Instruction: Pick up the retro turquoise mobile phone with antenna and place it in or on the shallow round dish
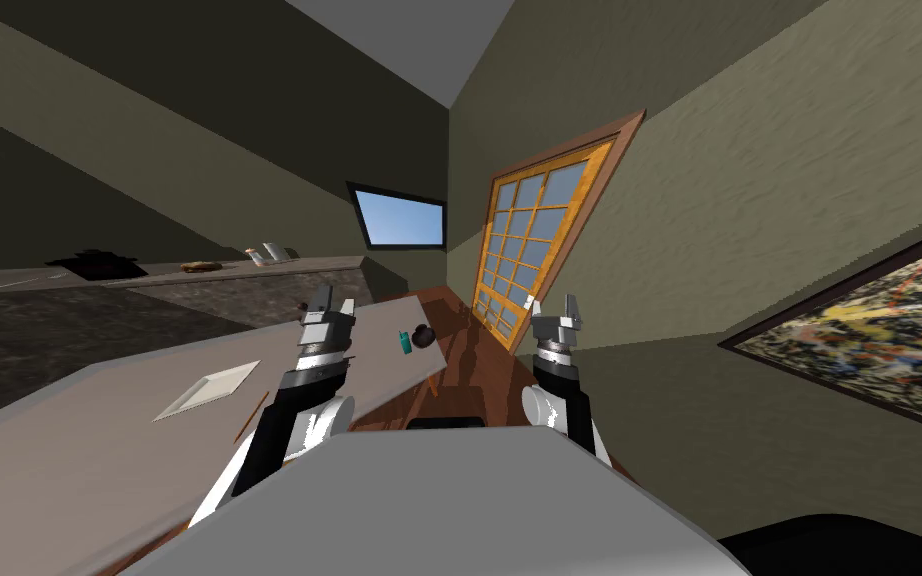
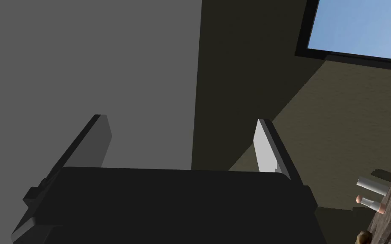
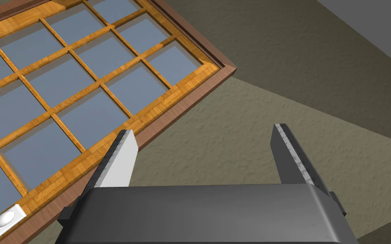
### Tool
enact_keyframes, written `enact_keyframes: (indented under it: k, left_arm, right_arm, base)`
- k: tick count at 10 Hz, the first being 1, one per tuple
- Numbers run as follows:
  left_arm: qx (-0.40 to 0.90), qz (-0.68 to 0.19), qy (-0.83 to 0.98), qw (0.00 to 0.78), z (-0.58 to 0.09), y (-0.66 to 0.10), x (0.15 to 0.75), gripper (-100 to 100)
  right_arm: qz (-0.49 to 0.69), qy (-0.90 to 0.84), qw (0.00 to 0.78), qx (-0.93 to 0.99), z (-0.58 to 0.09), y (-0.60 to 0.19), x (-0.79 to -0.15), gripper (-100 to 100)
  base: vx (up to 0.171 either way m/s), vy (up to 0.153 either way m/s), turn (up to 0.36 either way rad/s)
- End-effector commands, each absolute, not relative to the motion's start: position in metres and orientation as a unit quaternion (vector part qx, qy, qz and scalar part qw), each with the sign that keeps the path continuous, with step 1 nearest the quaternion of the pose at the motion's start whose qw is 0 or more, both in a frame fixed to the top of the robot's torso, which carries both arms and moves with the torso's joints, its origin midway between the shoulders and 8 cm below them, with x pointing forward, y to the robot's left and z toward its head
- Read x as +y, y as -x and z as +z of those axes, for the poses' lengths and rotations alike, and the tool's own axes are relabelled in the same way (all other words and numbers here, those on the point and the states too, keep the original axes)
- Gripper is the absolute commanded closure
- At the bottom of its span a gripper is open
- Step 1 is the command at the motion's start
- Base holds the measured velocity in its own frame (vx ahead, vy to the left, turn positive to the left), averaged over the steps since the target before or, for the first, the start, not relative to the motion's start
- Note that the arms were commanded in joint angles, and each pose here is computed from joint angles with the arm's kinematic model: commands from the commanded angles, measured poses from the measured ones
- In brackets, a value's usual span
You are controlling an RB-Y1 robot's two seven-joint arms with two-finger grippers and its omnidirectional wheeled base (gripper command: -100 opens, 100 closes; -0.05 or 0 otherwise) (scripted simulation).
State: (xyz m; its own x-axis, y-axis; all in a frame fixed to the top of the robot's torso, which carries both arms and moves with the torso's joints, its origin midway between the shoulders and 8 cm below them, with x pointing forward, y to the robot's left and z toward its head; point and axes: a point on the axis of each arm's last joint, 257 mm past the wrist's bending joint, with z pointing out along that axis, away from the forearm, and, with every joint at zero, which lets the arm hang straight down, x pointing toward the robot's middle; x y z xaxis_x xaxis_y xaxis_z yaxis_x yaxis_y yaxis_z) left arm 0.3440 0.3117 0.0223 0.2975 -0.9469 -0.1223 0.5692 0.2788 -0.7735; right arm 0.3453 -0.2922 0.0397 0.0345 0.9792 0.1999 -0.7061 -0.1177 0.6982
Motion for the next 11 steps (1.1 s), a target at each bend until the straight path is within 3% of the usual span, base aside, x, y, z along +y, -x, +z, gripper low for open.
enact_keyframes:
  k: [1, 11]
  left_arm:
    - [0.323, -0.511, 0.315, 0.732, 0.011, -0.353, 0.308, -100]
    - [0.463, -0.473, 0.352, 0.662, -0.093, -0.407, 0.302, -100]
  right_arm:
    - [0.665, -0.341, 0.633, 0.200, 0.040, -0.345, -0.292, 0]
    - [0.665, -0.341, 0.633, 0.200, 0.040, -0.345, -0.292, 0]
  base:
    - [0.003, -0.016, -0.062]
    - [-0.007, -0.029, -0.047]
